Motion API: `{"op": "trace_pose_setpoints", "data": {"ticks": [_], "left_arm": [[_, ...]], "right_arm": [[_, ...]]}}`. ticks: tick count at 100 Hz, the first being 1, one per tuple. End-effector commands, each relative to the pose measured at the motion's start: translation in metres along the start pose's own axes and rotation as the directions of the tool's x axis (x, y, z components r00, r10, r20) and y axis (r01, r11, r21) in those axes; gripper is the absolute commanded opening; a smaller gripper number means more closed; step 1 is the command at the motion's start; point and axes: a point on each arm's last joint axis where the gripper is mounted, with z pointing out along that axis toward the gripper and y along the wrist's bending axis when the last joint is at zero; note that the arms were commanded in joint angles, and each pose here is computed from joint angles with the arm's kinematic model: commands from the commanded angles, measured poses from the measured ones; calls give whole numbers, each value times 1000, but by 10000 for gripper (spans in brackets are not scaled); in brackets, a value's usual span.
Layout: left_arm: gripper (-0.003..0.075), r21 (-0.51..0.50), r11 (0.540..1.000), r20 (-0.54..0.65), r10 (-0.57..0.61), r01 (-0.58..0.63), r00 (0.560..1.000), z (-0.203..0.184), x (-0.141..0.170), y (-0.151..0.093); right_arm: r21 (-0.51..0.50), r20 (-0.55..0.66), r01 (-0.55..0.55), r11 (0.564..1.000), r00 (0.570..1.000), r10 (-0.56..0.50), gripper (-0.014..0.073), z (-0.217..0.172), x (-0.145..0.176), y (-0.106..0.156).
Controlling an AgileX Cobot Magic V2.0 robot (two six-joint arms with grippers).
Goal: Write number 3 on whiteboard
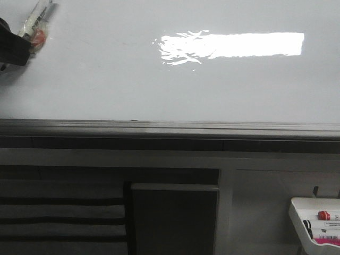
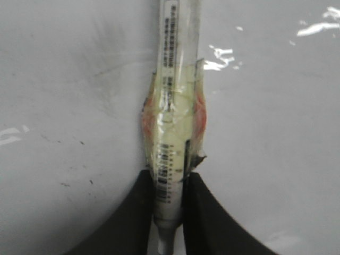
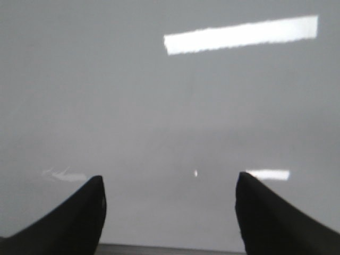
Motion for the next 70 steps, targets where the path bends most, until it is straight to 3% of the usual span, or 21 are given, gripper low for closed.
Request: {"op": "trace_pose_setpoints", "data": {"ticks": [1, 13, 25, 32, 39, 49, 56, 63, 70], "left_arm": [[-19, -5, 996, 37, 86, -86, 996, -17, -26, -1], [-19, 53, 976, -68, 215, -212, 974, -28, -36, -13], [-19, 184, 938, -112, 318, -295, 941, -38, -46, -35], [-19, 306, 893, -109, 378, -331, 919, -46, -50, -51], [-19, 450, 817, -77, 436, -359, 897, -56, -54, -65], [-19, 636, 666, 31, 484, -391, 875, -73, -61, -83], [-19, 703, 573, 104, 503, -421, 858, -83, -67, -89], [-19, 726, 535, 135, 505, -432, 852, -90, -73, -90], [-19, 731, 523, 142, 512, -438, 847, -92, -75, -90]], "right_arm": [[-37, -53, 9, 999, 999, -11, 461, 7, -20, 5], [-213, -217, 43, 976, 972, -90, 461, 25, -28, 20], [-447, -308, 46, 893, 930, -202, 461, 47, -37, 39], [-562, -331, 51, 825, 900, -282, 461, 62, -41, 46], [-660, -336, 32, 750, 881, -333, 461, 77, -44, 53], [-772, -283, 61, 632, 858, -428, 461, 99, -46, 63], [-827, -240, 90, 555, 836, -493, 461, 113, -45, 74], [-880, -164, 139, 455, 808, -566, 461, 123, -44, 89], [-906, -129, 164, 391, 773, -621, 461, 133, -43, 103]]}}
